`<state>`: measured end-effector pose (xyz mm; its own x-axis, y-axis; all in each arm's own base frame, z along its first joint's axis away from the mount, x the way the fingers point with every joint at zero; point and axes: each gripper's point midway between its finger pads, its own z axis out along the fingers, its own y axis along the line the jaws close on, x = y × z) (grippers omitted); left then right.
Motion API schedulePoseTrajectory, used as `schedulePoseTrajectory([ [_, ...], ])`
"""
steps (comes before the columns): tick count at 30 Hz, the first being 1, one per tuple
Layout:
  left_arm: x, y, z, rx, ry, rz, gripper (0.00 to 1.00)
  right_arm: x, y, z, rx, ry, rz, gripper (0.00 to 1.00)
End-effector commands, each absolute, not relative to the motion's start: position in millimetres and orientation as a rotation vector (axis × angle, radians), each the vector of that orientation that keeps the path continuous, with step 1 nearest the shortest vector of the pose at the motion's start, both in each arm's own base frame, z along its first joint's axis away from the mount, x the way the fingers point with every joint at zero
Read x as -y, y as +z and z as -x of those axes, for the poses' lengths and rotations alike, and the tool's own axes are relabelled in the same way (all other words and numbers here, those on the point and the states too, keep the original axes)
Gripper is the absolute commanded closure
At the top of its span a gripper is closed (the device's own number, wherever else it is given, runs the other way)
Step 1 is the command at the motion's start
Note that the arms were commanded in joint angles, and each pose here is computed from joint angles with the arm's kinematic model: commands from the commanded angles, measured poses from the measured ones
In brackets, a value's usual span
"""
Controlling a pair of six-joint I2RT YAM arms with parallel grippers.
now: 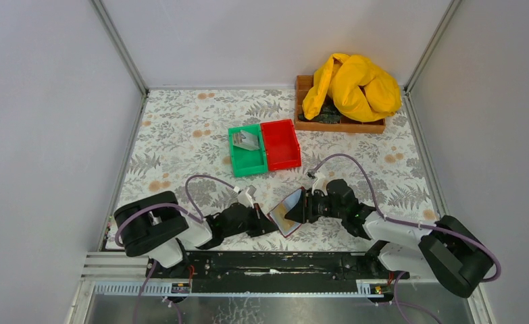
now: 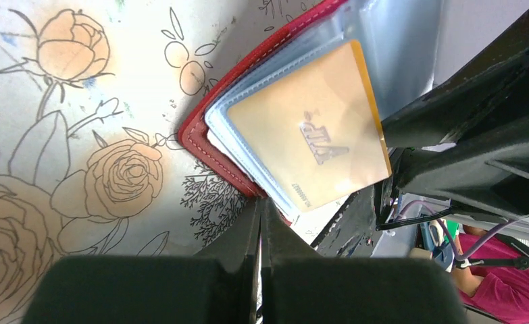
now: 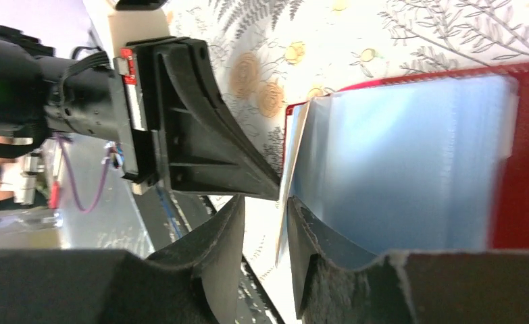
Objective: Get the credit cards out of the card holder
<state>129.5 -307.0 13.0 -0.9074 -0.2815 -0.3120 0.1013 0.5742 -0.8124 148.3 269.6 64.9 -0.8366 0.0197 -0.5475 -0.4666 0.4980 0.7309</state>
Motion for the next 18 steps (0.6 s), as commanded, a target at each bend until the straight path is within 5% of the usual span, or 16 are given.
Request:
schedulePoseTrajectory([
  [1,300,-6,-126,-2.458,-1.206,0.118,1.0,-258,58,-152,-2.296,1.14,0.457,0.63],
  [18,305,-11,-123,-2.475,-1.257,0.125,1.0,-273,50,-133,-2.309,1.359,0.42,0.63],
])
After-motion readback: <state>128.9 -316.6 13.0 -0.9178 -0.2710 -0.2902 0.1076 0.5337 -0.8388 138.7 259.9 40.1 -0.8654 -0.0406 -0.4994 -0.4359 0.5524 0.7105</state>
